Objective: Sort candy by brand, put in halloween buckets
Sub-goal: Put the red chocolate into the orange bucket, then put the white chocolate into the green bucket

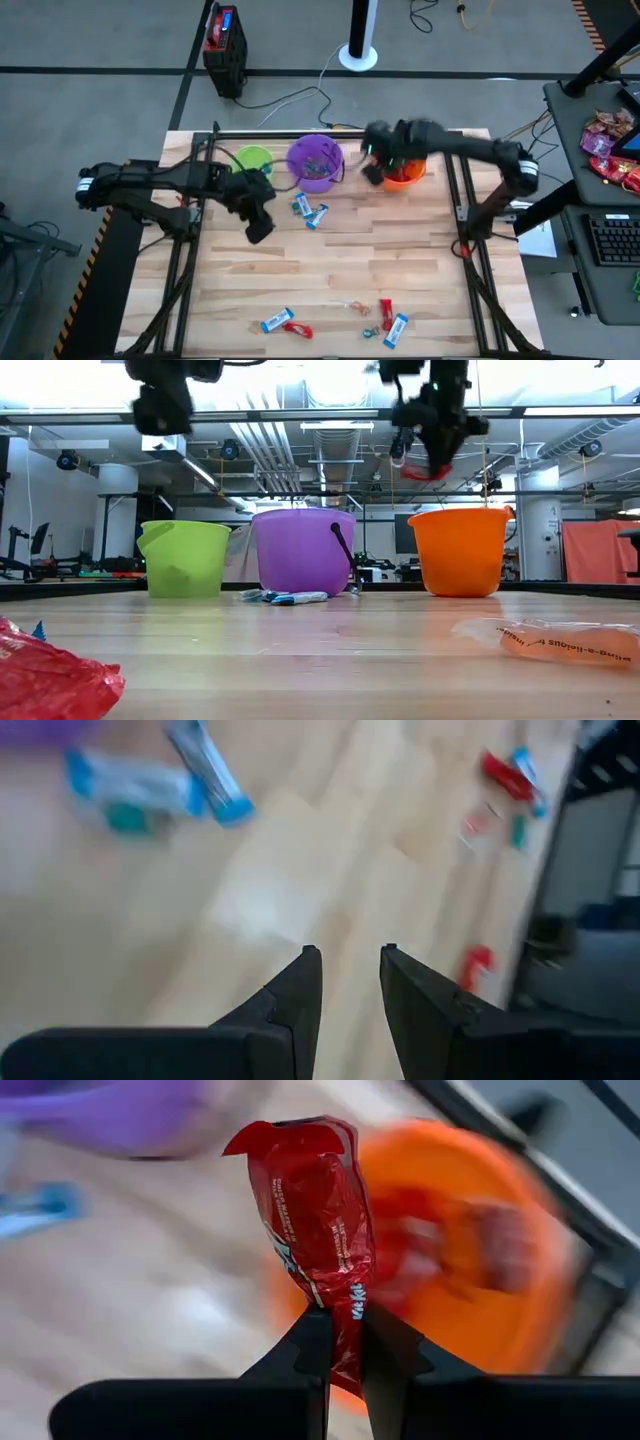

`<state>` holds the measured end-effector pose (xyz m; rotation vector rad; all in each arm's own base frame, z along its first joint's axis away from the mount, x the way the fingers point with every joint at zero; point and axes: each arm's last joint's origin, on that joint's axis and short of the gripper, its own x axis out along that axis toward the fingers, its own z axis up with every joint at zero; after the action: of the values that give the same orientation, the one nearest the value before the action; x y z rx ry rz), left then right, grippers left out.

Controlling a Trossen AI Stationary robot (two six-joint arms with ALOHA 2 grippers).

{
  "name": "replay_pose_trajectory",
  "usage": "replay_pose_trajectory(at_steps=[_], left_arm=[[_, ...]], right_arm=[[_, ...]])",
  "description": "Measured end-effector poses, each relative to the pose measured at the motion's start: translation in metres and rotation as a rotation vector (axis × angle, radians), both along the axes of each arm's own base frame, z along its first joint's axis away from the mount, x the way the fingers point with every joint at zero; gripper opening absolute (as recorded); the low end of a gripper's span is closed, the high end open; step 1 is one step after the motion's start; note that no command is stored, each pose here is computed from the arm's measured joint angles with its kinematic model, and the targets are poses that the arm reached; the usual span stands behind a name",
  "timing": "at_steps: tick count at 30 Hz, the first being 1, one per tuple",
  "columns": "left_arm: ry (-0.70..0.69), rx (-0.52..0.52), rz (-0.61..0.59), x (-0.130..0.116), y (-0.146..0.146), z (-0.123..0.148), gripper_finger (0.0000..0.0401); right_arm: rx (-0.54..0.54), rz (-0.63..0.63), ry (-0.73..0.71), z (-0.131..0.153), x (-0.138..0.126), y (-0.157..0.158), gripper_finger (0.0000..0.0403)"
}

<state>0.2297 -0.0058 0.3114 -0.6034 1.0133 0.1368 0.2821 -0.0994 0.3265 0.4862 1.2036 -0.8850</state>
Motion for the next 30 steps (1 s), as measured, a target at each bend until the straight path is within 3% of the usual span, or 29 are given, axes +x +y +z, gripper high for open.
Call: replay_pose_trajectory(at_steps=[3,7,11,17,22,27,30], left_arm=[[0.038,-0.084,0.015,-0.001,-0.019,-0.001,0.0088],[0.081,-0.141,0.034,0.0,-0.047,-0.005,0.0089],[0.09,-0.16,0.048,0.006,-0.073,-0.012,0.0089],[0.075,-0.182,-0.043,0.025,-0.11,-0.031,0.01],[0.081,-0.226,-0.135,0.042,-0.141,-0.048,0.0143],[0.145,-0.167,-0.254,0.049,-0.181,-0.069,0.0197],[0.203,-0.103,-0.25,0.049,-0.205,-0.091,0.0217]], right_arm=[[0.109,-0.08,0.08,0.002,-0.018,-0.036,0.0028],[0.217,-0.072,0.066,-0.004,-0.031,-0.06,0.0036],[0.222,-0.053,0.083,-0.005,-0.036,-0.066,0.007],[0.212,0.006,0.102,-0.006,-0.036,-0.067,0.0139],[0.2,0.058,0.105,-0.005,-0.035,-0.066,0.018],[0.184,0.102,0.096,-0.004,-0.034,-0.067,0.0202],[0.18,0.114,0.094,-0.003,-0.033,-0.065,0.0207]])
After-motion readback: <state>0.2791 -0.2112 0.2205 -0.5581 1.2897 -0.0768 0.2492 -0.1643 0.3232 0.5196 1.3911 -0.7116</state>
